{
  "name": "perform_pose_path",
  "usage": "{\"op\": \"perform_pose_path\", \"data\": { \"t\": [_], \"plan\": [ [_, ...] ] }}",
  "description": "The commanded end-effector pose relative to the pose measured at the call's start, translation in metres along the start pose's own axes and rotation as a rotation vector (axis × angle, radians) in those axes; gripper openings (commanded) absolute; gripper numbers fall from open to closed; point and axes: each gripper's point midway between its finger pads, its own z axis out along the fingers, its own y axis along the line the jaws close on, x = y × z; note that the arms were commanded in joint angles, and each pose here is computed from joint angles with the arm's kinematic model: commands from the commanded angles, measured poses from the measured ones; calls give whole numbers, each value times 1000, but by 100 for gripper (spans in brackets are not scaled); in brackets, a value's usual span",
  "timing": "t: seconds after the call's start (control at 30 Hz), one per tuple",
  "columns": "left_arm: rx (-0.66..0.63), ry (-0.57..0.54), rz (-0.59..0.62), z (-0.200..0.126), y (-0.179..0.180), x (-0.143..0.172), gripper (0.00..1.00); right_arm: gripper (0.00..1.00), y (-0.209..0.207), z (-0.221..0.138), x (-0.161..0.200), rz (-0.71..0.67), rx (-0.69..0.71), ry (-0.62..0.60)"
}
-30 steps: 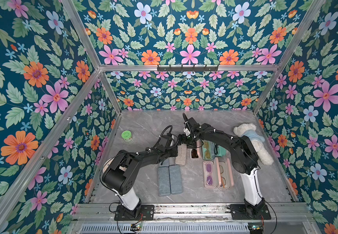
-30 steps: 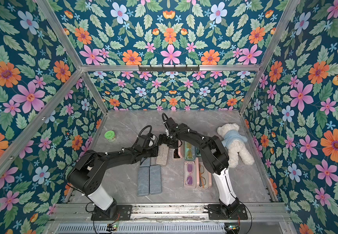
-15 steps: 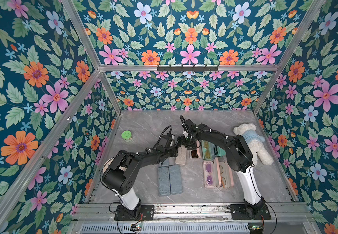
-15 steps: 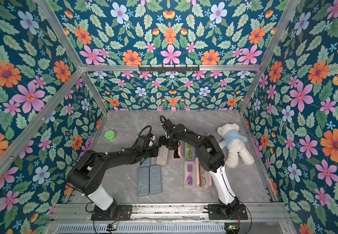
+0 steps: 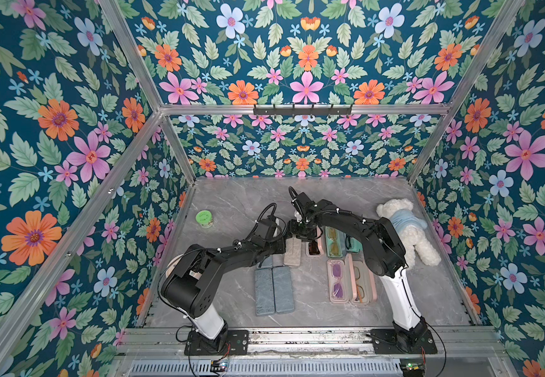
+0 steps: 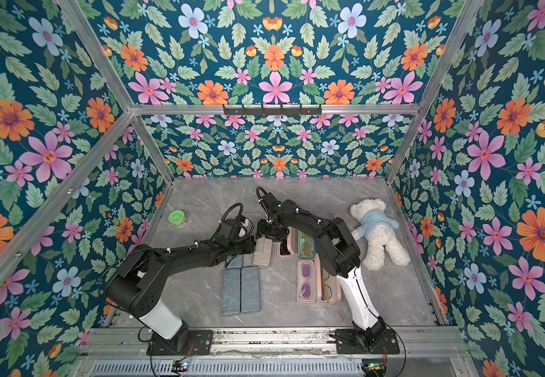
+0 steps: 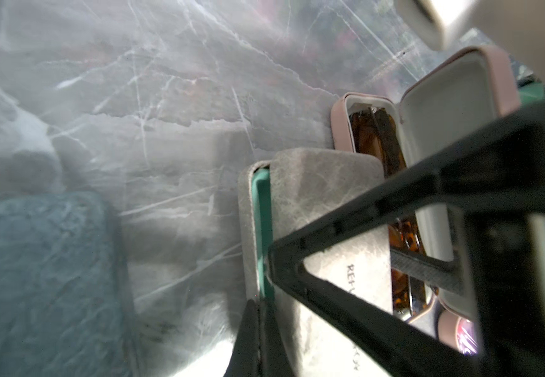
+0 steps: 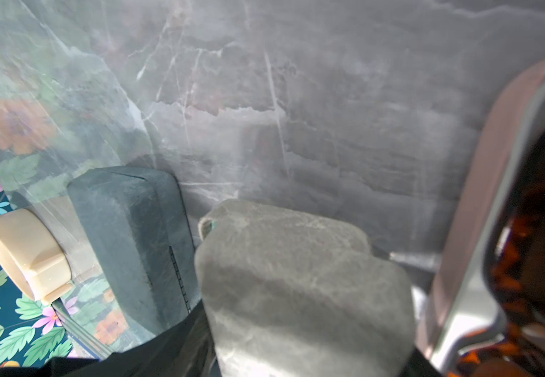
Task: Close the glasses case
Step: Pick up the glasses case at the center of the board, then place the glasses case at the center of the board.
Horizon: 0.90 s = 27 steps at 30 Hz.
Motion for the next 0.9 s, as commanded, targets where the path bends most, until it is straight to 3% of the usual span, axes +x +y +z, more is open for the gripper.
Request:
{"op": "perform_pose_path", "data": {
  "t": [0.0, 0.57, 0.87],
  "plan": [
    [18, -86, 17, -8, -7, -21, 4, 56, -5, -1, 7, -8, 27, 25],
    [-66, -312, -53, -60, 20, -49, 32, 55, 6, -6, -3, -35, -3, 2],
    [-92, -381, -84, -78, 34, -56, 35, 55, 25, -5, -8, -55, -42, 13]
  ]
}}
